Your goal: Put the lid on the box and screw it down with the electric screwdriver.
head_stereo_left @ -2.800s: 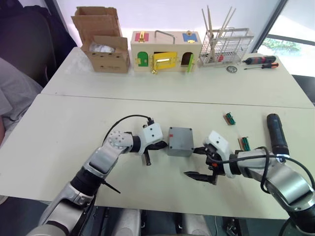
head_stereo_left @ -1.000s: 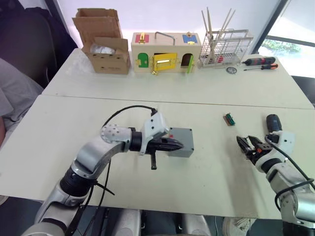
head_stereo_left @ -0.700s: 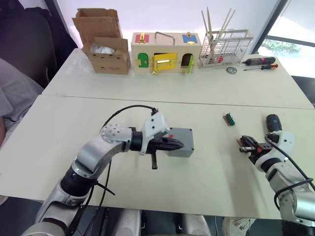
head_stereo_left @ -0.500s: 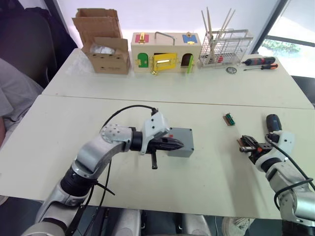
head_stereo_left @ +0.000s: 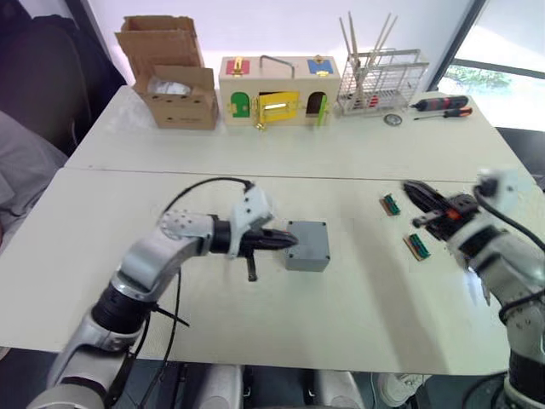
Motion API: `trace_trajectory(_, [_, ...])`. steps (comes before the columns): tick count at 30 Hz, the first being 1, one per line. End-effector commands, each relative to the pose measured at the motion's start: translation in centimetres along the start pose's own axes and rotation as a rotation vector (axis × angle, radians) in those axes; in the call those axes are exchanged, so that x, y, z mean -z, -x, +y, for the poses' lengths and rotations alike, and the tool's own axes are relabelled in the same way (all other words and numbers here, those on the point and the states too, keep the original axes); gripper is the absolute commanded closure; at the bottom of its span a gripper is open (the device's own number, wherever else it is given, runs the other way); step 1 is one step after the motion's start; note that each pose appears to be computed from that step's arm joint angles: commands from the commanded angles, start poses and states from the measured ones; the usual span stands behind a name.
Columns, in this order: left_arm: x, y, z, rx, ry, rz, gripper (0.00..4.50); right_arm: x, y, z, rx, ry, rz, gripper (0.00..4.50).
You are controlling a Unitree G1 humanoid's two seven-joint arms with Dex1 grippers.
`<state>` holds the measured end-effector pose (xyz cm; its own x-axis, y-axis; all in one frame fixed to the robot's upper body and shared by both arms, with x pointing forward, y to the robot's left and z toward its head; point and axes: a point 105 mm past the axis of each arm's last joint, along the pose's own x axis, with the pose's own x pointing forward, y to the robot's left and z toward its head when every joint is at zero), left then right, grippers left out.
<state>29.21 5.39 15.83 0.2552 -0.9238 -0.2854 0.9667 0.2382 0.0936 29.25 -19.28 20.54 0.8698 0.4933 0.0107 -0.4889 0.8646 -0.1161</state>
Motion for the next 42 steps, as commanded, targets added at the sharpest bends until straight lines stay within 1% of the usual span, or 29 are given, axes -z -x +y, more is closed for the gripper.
trace_trajectory(1, [-1.0, 1.7, 0.8, -0.045, 0.025, -0.057, 4.50, 0.4, -1.5, 4.1, -0.218, -0.036, 0.033, 4.44])
trace_trajectory(4, [-0.6, 2.2, 0.6, -0.055, 0.048, -0.047, 4.50, 1.4, -2.4, 5.6, -0.297, -0.052, 0.060, 4.44])
trace_trajectory(9, [0.1, 2.5, 0.2, -0.075, 0.067, -0.030, 4.50, 2.8, -2.6, 6.2, -0.335, -0.056, 0.097, 4.44])
trace_trajectory(14, [0.1, 1.8, -0.8, -0.070, 0.075, -0.039, 4.50, 4.2, -2.7, 5.1, -0.303, -0.065, 0.125, 4.44])
trace_trajectory(22, [0.0, 1.7, -0.8, -0.066, 0.072, -0.036, 4.50, 5.4, -2.6, 4.4, -0.267, -0.074, 0.138, 4.44])
trace_trajectory(29, [0.1, 1.5, -0.9, -0.061, 0.072, -0.034, 4.50, 6.3, -2.7, 4.8, -0.275, -0.077, 0.152, 4.44])
trace_trajectory(35, [0.2, 1.3, -1.1, -0.051, 0.074, -0.031, 4.50, 6.2, -2.9, 4.6, -0.269, -0.073, 0.147, 4.44])
trace_trajectory(41, [0.3, 1.2, -1.1, -0.049, 0.073, -0.029, 4.50, 7.1, -2.7, 5.1, -0.298, -0.044, 0.194, 4.44])
trace_trajectory(42, [0.3, 1.2, -1.2, -0.048, 0.071, -0.028, 4.50, 7.1, -2.8, 5.0, -0.299, -0.034, 0.198, 4.20])
